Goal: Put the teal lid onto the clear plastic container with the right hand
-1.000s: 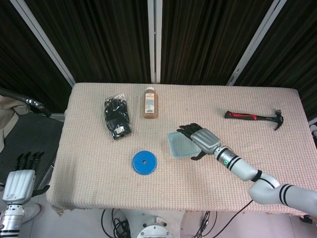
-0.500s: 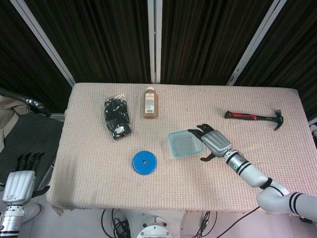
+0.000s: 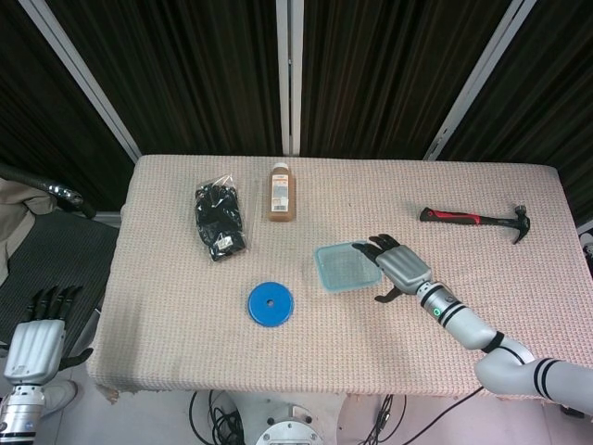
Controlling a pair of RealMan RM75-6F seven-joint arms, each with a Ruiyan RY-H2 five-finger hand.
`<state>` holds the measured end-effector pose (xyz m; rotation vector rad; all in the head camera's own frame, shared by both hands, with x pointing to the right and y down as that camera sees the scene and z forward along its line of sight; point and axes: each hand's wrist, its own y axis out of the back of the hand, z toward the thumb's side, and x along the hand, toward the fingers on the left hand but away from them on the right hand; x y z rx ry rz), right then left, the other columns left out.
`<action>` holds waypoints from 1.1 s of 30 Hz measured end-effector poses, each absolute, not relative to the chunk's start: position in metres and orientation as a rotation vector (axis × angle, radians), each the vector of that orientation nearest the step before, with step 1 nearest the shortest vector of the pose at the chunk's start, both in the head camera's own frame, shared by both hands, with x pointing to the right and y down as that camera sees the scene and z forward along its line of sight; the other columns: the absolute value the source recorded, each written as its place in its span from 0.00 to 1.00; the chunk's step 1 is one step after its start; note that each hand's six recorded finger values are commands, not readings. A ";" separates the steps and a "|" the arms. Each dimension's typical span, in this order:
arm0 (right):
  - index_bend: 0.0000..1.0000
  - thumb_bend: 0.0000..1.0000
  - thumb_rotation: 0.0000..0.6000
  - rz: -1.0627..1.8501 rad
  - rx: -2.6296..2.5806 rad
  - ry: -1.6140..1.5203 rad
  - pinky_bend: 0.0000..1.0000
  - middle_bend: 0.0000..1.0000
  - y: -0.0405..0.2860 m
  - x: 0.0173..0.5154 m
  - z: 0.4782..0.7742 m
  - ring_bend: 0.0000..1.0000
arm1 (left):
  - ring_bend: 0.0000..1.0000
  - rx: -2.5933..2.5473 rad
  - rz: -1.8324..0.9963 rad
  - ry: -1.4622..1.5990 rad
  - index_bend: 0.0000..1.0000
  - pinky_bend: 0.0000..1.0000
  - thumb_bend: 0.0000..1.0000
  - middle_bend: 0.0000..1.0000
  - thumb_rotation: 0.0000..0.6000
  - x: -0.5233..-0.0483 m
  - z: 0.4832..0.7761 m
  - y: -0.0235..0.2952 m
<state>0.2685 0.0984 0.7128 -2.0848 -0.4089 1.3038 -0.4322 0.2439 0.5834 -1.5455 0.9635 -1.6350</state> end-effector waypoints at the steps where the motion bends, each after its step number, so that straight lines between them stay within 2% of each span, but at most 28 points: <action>1: 0.00 0.03 1.00 1.305 -2.086 -0.407 0.00 0.17 0.099 0.268 0.714 0.00 | 0.01 -1.546 -1.636 0.963 0.10 0.02 0.00 0.09 1.00 -0.432 0.584 0.244; 14: 0.00 0.03 1.00 1.303 -2.085 -0.385 0.00 0.17 0.105 0.267 0.717 0.00 | 0.01 -1.553 -1.640 0.969 0.10 0.03 0.00 0.09 1.00 -0.435 0.586 0.247; 20: 0.00 0.03 1.00 1.249 -2.054 -0.438 0.00 0.15 0.099 0.265 0.702 0.00 | 0.01 -1.551 -1.636 0.977 0.10 0.03 0.00 0.09 1.00 -0.436 0.585 0.247; 27: 0.00 0.03 1.00 1.154 -2.041 -0.417 0.00 0.14 0.097 0.243 0.679 0.00 | 0.01 -1.556 -1.628 0.978 0.10 0.03 0.00 0.09 1.00 -0.435 0.585 0.248; 33: 0.00 0.03 1.00 1.113 -2.072 -0.343 0.00 0.13 0.100 0.214 0.684 0.00 | 0.01 -1.552 -1.636 0.986 0.10 0.03 0.00 0.09 1.00 -0.438 0.585 0.250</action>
